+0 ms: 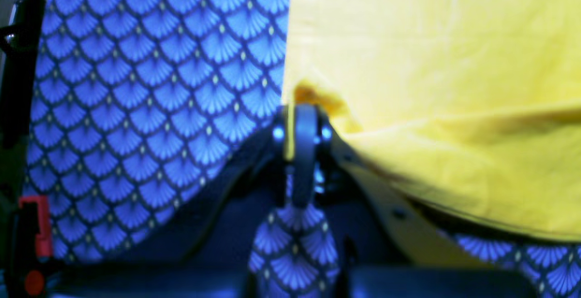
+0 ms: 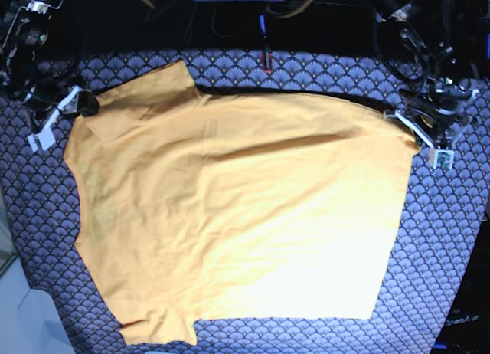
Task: Fold the T-shirt properly
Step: 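Lift the gripped shirt edge slightly with both grippers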
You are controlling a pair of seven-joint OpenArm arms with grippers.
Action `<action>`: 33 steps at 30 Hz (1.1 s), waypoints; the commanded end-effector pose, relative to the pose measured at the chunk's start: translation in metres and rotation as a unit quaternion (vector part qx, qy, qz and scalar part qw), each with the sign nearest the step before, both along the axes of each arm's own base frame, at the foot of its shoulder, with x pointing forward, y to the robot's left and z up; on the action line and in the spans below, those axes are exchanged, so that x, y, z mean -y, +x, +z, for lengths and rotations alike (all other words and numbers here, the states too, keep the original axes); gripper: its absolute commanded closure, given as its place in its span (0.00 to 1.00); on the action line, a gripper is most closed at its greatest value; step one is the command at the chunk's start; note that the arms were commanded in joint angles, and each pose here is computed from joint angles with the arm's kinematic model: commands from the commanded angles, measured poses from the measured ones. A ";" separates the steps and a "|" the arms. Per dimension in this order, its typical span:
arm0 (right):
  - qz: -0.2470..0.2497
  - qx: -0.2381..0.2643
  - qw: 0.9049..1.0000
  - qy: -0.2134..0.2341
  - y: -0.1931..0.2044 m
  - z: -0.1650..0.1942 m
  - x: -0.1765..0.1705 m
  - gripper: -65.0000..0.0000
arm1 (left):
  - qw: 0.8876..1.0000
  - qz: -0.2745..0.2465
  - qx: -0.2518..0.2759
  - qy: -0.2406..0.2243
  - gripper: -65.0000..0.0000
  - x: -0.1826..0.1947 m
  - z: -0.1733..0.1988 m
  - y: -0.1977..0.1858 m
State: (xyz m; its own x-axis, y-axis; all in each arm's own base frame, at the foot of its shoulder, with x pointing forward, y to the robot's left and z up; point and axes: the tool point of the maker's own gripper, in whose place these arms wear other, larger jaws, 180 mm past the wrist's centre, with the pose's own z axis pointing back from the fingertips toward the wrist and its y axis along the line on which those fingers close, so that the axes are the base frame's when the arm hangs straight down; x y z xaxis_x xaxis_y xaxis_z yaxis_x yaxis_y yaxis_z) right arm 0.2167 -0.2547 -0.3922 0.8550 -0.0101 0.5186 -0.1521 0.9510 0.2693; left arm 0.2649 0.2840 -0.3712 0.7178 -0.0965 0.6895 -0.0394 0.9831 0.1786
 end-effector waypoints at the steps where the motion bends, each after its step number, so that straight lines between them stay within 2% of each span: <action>1: 0.005 0.026 1.000 -0.010 0.011 0.014 0.007 0.53 | 1.000 -0.001 0.026 0.009 1.00 -0.004 0.014 0.008; 4: 0.010 0.025 0.999 -0.017 0.011 0.016 0.010 0.53 | 1.000 -0.001 0.024 0.008 1.00 -0.003 0.013 0.007; 13: 0.045 0.035 0.998 -0.009 0.028 0.018 -0.011 0.53 | 1.000 -0.001 0.025 0.007 1.00 -0.003 0.013 0.008; 33: 0.042 0.013 0.999 0.018 0.010 0.001 -0.030 0.54 | 1.000 -0.001 0.025 0.007 1.00 -0.003 0.013 0.008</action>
